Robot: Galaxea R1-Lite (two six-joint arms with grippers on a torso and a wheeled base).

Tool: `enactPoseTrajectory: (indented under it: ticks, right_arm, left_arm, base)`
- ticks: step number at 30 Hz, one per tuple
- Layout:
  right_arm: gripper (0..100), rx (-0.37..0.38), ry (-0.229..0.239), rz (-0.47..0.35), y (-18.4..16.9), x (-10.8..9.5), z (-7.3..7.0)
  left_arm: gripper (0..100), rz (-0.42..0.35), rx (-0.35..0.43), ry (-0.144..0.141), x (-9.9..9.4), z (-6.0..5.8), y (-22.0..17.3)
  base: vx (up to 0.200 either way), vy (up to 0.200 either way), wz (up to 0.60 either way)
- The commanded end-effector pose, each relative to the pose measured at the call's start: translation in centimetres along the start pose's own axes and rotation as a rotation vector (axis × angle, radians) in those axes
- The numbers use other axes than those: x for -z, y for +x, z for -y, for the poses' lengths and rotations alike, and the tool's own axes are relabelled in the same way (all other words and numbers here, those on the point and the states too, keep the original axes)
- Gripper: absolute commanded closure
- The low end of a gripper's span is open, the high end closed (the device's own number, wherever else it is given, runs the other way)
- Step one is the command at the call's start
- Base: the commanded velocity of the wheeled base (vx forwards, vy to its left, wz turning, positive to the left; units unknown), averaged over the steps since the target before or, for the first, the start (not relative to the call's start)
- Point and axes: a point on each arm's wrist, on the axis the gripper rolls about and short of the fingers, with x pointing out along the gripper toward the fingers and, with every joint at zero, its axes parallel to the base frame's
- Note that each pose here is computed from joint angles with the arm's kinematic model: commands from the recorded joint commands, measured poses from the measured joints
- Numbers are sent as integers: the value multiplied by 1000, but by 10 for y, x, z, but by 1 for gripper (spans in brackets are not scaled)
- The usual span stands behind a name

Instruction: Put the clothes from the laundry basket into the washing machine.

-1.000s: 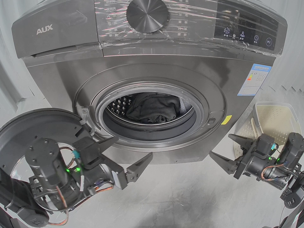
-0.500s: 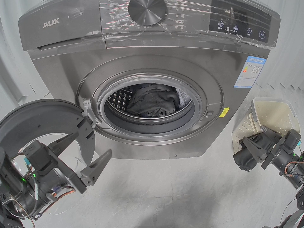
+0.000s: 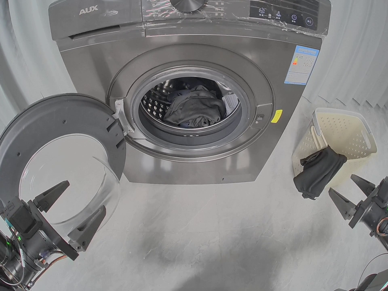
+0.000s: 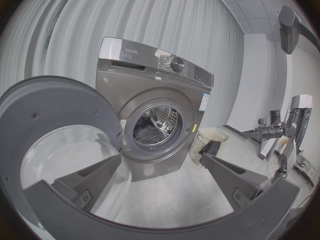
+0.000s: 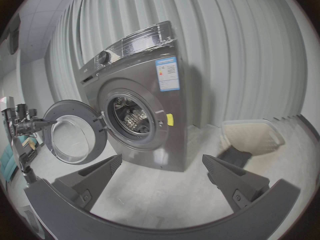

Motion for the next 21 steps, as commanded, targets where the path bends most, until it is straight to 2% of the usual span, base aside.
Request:
enactPoseTrajectory:
  ticks: [1,5,10,14,18,21]
  right_arm:
    - [0,39,-18,85,-59,1,-2]
    - [0,76,-21,111,-89,12,-2]
    - [0,112,-23,139,-111,24,-4]
    - [0,154,-23,130,-124,41,-5]
    - [0,177,-14,116,-132,53,-6]
    - [0,184,2,110,-132,54,-6]
  left_arm:
    - [0,23,-61,9,1,-13,-39]
    - [0,-15,-115,20,10,-20,-64]
    - [0,14,-137,16,18,-23,-91]
    - [0,42,-168,29,29,-22,-113]
    - [0,51,-200,30,37,-21,-124]
    - [0,31,-233,19,44,-21,-127]
  base:
    - [-200,0,0]
    - [-200,0,0]
    - [0,0,0]
    - [0,0,0]
    - [0,-200,0]
    - [0,-200,0]
